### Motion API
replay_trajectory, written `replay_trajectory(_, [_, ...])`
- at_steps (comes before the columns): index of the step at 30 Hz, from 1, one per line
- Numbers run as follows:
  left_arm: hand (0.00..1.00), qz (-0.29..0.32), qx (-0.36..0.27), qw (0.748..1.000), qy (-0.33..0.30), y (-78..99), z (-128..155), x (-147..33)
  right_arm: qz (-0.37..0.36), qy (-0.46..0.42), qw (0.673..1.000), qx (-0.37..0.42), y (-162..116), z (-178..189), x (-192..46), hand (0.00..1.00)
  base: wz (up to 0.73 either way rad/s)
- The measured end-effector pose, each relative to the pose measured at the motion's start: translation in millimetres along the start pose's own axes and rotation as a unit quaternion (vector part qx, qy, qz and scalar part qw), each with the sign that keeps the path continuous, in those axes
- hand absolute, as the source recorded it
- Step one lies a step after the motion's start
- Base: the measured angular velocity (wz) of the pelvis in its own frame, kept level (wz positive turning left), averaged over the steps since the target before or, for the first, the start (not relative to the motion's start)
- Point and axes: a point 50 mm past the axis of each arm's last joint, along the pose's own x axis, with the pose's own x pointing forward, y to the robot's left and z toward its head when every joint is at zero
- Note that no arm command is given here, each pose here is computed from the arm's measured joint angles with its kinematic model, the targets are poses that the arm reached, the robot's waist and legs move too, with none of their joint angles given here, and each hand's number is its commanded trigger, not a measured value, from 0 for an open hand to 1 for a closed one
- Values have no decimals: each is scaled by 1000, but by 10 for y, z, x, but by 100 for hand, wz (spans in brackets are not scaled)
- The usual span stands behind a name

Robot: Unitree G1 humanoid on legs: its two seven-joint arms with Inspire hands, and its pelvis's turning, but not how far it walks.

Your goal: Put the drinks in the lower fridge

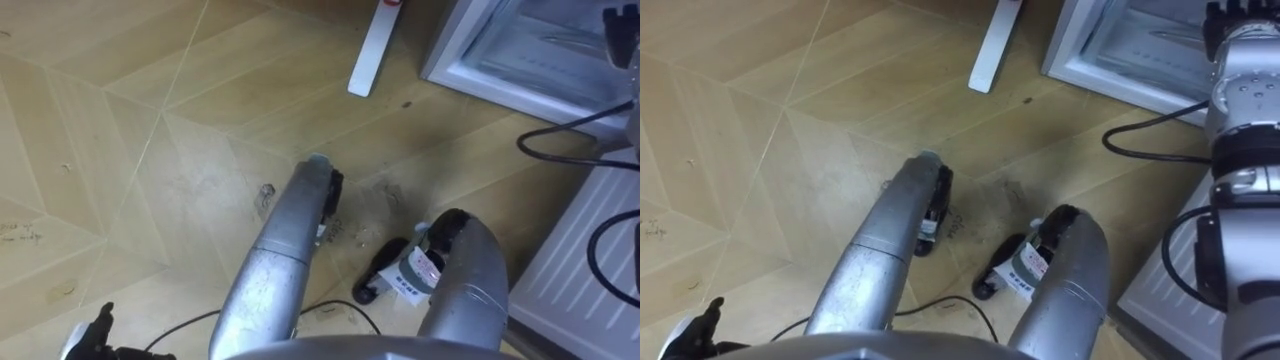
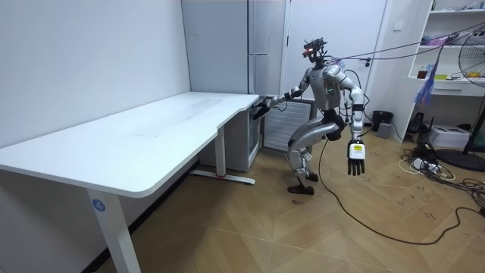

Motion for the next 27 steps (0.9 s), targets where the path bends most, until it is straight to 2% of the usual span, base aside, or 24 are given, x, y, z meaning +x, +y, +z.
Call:
replay_trajectory(4, [0,-3,-1,1000,-3,-8,14,-4,7,3,1000,-11,-25,-28,5,0,-4])
replay_trajectory(7, [0,-9,1,1000,-2,-5,11,-4,12,8,1000,-23,-172,-43,45,0,2])
replay_trajectory(13, [0,-20,8,1000,2,55,0,-1,22,23,996,-83,-690,9,78,0,9])
replay_trajectory(17, [0,-27,11,999,18,62,-33,24,28,54,982,-179,-1096,35,26,0,7])
replay_trajectory(22, [0,-32,10,999,18,103,92,139,26,133,927,-351,-1549,79,-100,0,14])
replay_trajectory(24, [0,-35,5,999,22,104,111,184,26,189,882,-431,-1787,75,-199,0,6])
replay_trajectory(27, [0,-39,-2,999,35,62,116,227,4,252,834,-491,-2108,114,-353,0,6])
